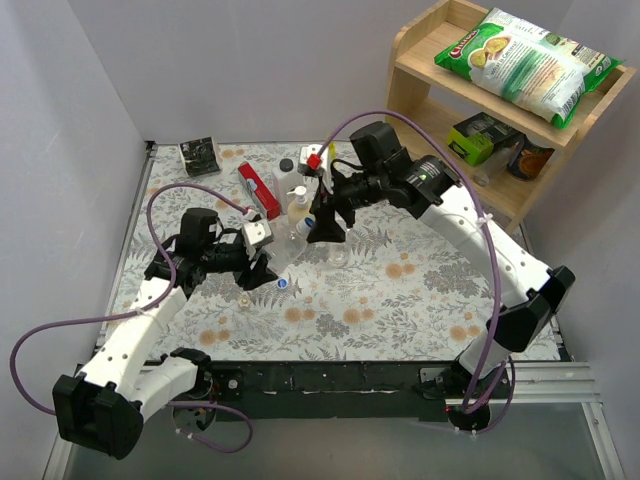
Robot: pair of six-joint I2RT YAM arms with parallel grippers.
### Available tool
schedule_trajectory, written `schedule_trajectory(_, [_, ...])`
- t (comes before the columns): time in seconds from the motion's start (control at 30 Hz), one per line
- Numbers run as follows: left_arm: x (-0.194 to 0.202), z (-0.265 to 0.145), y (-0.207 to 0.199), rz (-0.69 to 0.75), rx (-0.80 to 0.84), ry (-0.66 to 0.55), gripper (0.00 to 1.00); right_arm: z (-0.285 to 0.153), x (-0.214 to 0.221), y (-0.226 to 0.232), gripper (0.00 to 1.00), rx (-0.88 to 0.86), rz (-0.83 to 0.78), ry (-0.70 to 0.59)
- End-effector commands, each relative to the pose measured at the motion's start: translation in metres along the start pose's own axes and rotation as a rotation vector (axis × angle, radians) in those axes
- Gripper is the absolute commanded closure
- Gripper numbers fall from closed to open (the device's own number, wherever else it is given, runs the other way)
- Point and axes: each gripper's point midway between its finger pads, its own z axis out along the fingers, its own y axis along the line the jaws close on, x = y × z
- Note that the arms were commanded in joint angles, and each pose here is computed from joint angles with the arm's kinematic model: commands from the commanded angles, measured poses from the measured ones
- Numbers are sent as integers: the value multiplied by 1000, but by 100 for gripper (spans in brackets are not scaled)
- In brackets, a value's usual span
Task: Screw on the bottle caps
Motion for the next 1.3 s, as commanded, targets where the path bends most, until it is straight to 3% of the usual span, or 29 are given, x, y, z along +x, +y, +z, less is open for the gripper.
schedule_trajectory(0.0, [-10,-5,-32,72,211,-5,100,-36,10,24,25,-23,-311,4])
schedule_trajectory(0.03, [-6,-6,-34,63,230,16,100,-36,14,25,25,-33,-375,19])
schedule_trajectory(0.07, [-5,-5,-32,105,246,21,100,-36,21,29,14,-56,-394,45])
schedule_trajectory(0.2, [-12,-5,-26,163,251,31,100,-31,20,34,14,-82,-496,35])
schedule_trajectory(0.47, [-24,-5,-25,169,258,-7,100,-23,12,36,30,-82,-646,10])
schedule_trajectory(0.9, [-24,-5,-27,174,261,-16,100,-12,-1,41,55,-107,-611,-21])
schedule_trajectory(1.0, [-25,-4,-24,173,252,-17,100,-7,-3,41,63,-117,-554,-26])
schedule_trajectory(1.13, [-33,-1,-7,191,152,-43,100,7,-4,31,89,-80,-326,-21])
schedule_trajectory(1.2, [-44,-8,6,180,23,-71,100,14,2,25,98,-78,-80,-10])
schedule_trajectory(1.27, [-57,-10,26,185,-112,-148,100,20,13,12,99,-44,120,-4])
